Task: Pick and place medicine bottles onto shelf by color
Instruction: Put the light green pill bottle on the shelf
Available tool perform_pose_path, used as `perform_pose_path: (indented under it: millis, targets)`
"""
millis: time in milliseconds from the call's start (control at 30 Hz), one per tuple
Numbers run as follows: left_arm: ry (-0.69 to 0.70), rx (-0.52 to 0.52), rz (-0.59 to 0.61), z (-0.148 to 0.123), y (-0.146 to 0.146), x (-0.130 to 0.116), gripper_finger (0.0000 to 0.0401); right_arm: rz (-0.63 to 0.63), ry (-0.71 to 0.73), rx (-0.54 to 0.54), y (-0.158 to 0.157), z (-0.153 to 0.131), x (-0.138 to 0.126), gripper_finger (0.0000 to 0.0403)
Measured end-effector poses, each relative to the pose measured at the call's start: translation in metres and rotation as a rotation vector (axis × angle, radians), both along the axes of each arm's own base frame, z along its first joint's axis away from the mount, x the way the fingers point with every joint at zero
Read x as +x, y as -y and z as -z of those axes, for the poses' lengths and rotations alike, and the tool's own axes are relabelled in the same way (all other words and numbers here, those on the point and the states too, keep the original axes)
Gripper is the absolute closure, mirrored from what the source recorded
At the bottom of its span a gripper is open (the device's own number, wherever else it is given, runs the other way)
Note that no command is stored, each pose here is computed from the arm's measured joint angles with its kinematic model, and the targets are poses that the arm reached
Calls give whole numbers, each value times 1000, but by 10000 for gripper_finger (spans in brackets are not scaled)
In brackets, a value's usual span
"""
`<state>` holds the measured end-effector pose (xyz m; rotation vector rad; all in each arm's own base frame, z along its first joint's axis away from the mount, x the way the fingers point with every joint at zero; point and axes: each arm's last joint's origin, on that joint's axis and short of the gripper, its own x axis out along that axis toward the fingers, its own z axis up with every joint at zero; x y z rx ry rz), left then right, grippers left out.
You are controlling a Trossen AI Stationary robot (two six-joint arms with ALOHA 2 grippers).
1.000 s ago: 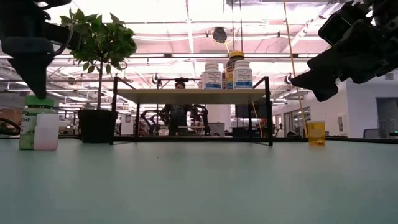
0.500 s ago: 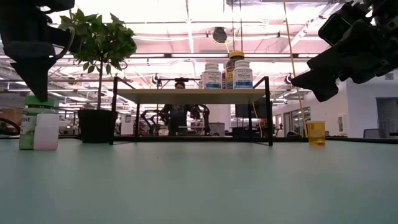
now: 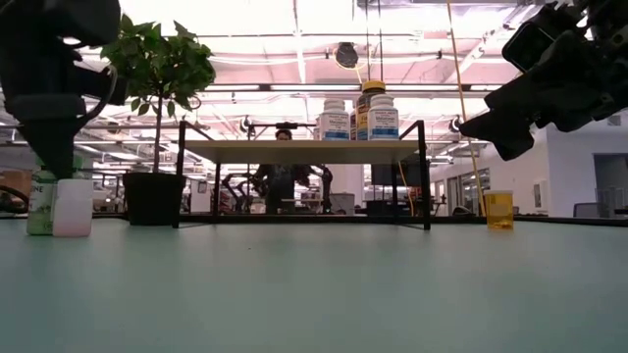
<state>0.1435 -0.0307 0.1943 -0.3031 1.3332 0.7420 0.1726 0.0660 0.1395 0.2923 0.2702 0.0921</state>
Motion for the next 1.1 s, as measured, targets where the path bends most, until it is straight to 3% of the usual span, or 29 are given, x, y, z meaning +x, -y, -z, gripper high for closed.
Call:
perform_pose_path:
  millis: [167, 633, 767, 933, 1100]
  targets:
    - [30, -17, -47, -2, -2, 3, 169, 3, -1, 11, 0, 0, 0, 188]
    - [207, -60, -448, -3, -22, 16, 165, 4, 0, 8, 0, 0, 0, 188]
    - [243, -68, -465, -4, -27, 20, 155, 3, -1, 7, 0, 0, 0, 188]
    - [227, -63, -463, -4, -32, 19, 111, 2, -1, 8, 0, 0, 0, 188]
    - [193, -70, -372, -3, -35, 20, 59, -1, -1, 8, 0, 0, 0, 188]
